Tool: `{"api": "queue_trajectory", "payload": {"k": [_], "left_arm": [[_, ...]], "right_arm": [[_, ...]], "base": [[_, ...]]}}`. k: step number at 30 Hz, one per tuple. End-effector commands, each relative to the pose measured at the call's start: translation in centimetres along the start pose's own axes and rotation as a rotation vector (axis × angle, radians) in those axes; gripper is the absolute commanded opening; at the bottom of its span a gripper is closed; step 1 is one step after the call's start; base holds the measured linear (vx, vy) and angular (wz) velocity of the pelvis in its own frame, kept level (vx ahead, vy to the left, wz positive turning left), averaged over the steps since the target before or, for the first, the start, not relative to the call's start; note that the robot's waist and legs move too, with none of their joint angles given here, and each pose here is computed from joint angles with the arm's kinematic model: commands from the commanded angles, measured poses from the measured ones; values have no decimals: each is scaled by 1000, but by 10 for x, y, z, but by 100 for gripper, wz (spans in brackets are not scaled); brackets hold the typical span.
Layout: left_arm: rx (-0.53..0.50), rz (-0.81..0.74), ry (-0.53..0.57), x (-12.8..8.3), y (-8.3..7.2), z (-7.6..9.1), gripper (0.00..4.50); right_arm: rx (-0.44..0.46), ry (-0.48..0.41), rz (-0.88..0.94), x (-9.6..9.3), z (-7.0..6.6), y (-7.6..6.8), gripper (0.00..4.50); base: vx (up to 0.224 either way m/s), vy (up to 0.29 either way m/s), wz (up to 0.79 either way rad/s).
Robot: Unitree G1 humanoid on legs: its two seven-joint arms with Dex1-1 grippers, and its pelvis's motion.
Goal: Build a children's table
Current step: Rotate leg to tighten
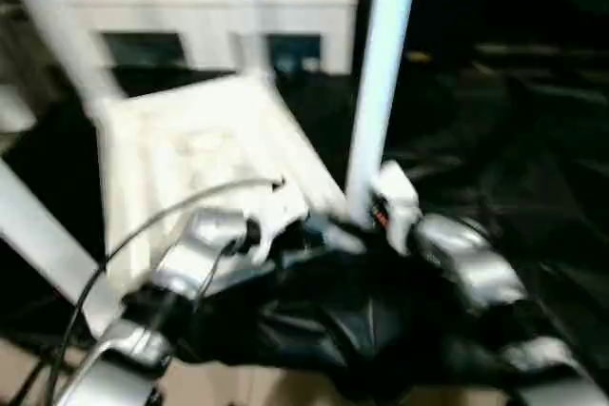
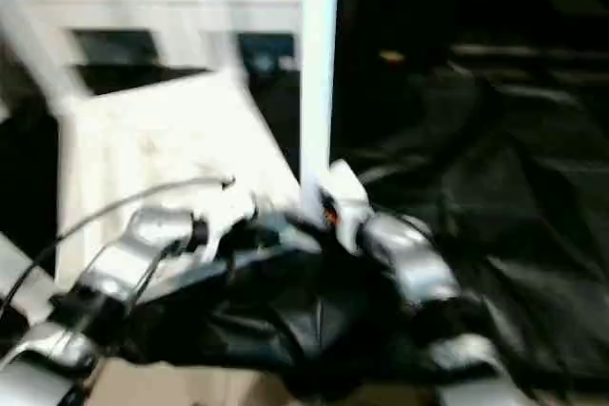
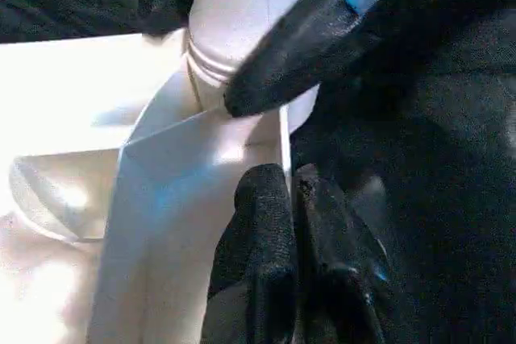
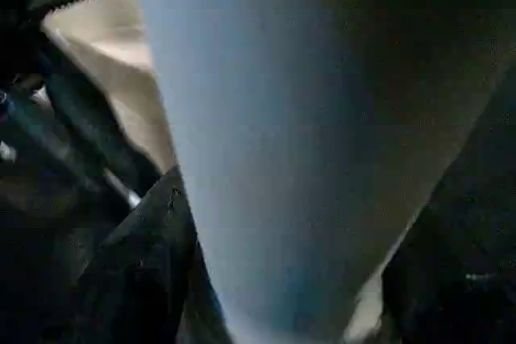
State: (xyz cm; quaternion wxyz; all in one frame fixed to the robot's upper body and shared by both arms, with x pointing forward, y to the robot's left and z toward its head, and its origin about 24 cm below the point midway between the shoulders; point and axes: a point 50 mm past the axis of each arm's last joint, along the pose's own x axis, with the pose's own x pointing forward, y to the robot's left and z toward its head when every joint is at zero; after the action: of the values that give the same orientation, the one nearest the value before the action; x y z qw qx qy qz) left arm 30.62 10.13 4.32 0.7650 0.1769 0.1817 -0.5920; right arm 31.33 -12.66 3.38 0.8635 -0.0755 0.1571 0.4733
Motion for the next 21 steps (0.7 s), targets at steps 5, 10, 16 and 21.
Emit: {"api": "queue_trajectory", "payload": {"k": [5,10,16,21], "left_arm": [[-32,-17,7,2,0,2,55],[-27,-13,41,-5,0,-5,61],[-43,-4,71,-9,2,-10,61],[-69,-18,72,-12,2,-12,45]], "right_arm": [[-27,5,43,-5,7,-6,316],[-24,-7,60,-5,9,-4,316],[-24,-13,91,-2,8,1,316],[-23,-9,96,-3,7,1,316]], "base": [[19,-2,1],[0,0,0],[0,0,0],[0,0,0]]}}
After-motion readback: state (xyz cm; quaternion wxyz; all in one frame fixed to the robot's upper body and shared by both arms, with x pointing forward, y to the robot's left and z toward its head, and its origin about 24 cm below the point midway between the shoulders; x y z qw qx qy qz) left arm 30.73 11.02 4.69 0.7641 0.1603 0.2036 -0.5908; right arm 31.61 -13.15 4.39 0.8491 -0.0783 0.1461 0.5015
